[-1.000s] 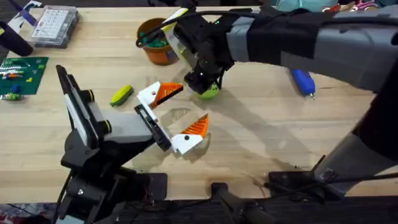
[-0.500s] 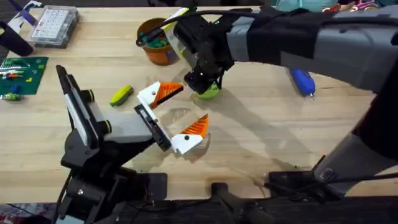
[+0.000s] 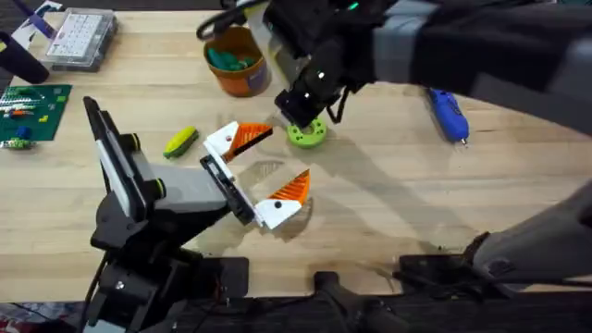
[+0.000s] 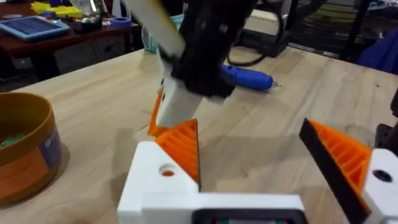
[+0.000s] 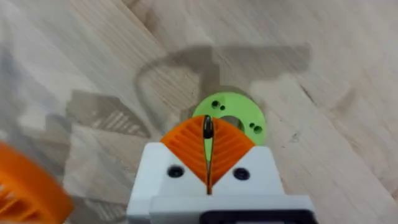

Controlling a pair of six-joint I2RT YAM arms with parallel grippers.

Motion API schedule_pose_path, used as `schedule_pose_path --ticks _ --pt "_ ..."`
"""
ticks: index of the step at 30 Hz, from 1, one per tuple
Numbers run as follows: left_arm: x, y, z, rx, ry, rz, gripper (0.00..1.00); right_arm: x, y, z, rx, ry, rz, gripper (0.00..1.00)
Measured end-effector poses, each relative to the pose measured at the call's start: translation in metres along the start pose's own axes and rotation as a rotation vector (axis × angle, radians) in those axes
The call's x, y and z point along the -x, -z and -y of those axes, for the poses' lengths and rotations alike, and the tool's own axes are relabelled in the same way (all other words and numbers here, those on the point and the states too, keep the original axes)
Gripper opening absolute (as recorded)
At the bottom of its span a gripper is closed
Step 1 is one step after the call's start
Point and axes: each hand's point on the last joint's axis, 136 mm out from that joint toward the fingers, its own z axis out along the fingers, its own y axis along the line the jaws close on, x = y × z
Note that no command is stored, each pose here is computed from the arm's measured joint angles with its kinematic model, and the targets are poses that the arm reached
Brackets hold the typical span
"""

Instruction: Pick up the gripper from the table and insert it into the empty holder that is missing its gripper. Then pick up a screw, insert it into the mounting hole, and use the screwdriver to tighten it. Finally, clean up the table by picking up the vegetable and placing it into the bucket.

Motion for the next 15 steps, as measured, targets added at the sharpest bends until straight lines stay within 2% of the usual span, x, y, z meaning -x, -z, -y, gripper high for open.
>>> schedule_pose_path --ticks 8,15 --pt "0.0 0.0 0.0 0.0 0.0 0.0 0.991 0.019 0.049 0.001 -0.005 0.001 0.109 0.007" --pt "0.0 0.0 0.0 0.0 0.0 0.0 0.989 0.035 0.097 0.0 0.002 0.012 0.154 0.007"
